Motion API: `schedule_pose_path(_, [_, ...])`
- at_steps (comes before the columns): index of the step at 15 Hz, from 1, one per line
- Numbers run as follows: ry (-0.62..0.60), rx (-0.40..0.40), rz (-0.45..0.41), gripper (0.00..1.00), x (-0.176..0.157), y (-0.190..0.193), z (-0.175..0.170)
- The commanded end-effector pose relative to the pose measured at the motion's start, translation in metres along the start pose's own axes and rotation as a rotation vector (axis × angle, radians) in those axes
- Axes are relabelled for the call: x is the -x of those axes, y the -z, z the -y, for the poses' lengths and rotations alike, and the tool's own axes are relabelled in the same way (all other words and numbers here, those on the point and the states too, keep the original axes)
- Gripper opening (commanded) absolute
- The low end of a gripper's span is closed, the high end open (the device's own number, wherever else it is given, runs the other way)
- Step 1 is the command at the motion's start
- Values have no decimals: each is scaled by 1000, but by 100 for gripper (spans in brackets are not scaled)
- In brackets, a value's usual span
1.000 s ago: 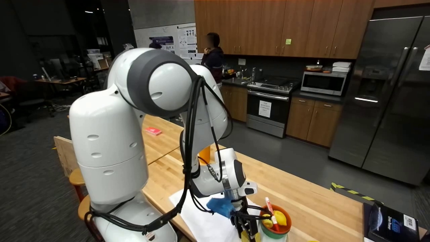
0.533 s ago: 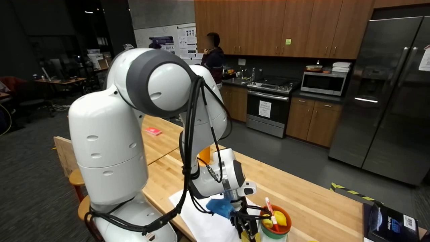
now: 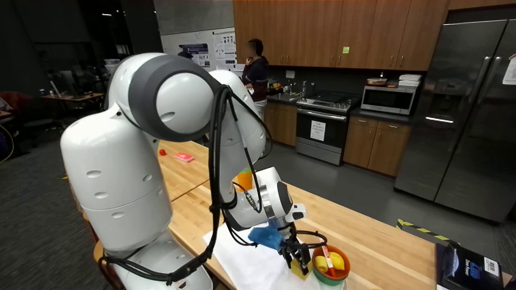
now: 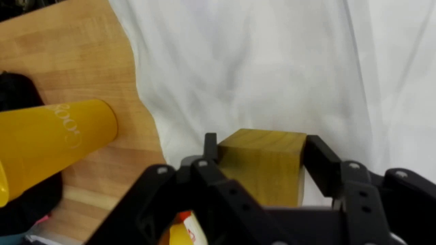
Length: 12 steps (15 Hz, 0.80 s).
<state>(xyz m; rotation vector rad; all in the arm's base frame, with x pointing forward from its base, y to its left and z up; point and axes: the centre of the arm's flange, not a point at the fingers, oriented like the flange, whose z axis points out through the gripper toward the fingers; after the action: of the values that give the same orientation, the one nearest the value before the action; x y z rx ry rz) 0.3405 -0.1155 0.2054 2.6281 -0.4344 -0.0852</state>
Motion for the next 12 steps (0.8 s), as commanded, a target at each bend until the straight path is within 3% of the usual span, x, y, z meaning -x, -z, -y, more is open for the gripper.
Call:
schedule_pose_path(1, [43, -30, -79, 39, -8, 39, -6])
schedule_pose_path(12, [178, -134, -185, 39, -55, 90, 20])
